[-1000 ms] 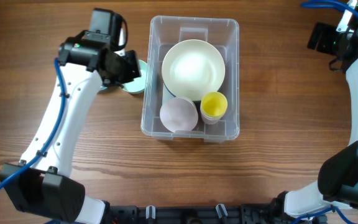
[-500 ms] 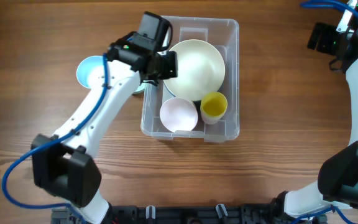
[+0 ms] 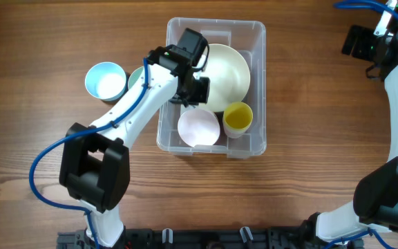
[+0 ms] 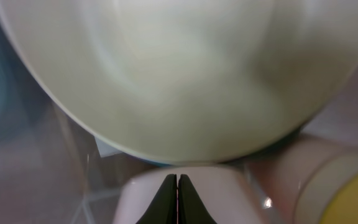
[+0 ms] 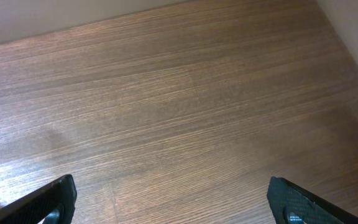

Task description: Pack container

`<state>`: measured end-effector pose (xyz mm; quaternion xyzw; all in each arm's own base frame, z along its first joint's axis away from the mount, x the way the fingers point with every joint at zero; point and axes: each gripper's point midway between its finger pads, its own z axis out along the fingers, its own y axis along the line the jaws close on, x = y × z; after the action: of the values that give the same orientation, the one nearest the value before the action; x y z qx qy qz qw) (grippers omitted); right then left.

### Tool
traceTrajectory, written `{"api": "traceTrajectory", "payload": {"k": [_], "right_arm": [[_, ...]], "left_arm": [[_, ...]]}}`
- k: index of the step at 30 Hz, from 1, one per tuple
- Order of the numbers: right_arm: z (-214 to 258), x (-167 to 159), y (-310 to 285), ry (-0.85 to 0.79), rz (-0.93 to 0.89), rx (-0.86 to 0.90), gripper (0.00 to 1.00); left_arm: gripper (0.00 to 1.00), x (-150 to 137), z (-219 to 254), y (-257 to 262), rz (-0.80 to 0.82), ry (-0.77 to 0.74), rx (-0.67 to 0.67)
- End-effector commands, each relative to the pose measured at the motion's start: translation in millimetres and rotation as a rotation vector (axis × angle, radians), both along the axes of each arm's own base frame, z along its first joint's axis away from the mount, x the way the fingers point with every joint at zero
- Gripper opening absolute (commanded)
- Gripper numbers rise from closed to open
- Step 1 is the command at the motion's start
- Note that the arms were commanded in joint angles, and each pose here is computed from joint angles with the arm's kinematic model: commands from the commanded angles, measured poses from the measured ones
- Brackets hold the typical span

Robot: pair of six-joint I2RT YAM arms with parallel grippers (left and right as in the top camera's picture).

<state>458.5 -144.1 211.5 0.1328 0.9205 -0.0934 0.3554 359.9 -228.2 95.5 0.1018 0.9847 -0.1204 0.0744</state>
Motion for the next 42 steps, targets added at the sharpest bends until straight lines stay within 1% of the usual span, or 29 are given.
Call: {"api": "traceTrajectory", "payload": {"k": [1,5,9,13,16,20,23,28,31,37,39,42], "right_arm": [[-5,0,3,0.009,0.010,0.002,1.00],[-5,0,3,0.009,0.010,0.002,1.00],[-5,0,3,0.009,0.010,0.002,1.00],[-5,0,3,0.009,0.010,0.002,1.00],[-5,0,3,0.009,0.009,0.003,1.00],[-5,0,4,0.009,0.010,0.002,1.00],[-5,0,3,0.009,0.010,0.002,1.00],[-5,0,4,0.010,0.010,0.002,1.00],[-5,0,3,0.009,0.009,0.003,1.00],[-5,0,3,0.009,0.010,0.002,1.00],[-5,0,3,0.009,0.009,0.002,1.00],[-5,0,3,0.009,0.009,0.002,1.00]], "left_arm": [[0.04,-17,3,-2,-0.125,0.037,0.010],[0.04,-29,1,7,-0.144,0.083,0.043],[0.04,-27,0,8,-0.144,0.074,0.050],[0.04,-15,2,8,-0.093,0.026,0.061],[0.04,-1,11,0,-0.056,-0.036,0.020],[0.04,16,25,-9,-0.054,-0.125,-0.027],[0.04,20,27,-12,-0.053,-0.147,-0.039],[0.04,8,25,-16,-0.076,-0.095,-0.060],[0.04,-1,23,-16,-0.092,-0.068,-0.045],[0.04,-26,16,-11,-0.182,0.004,0.005],[0.04,-27,15,-10,-0.180,0.008,0.014],[0.04,-18,15,-2,-0.162,-0.030,0.054]]}}
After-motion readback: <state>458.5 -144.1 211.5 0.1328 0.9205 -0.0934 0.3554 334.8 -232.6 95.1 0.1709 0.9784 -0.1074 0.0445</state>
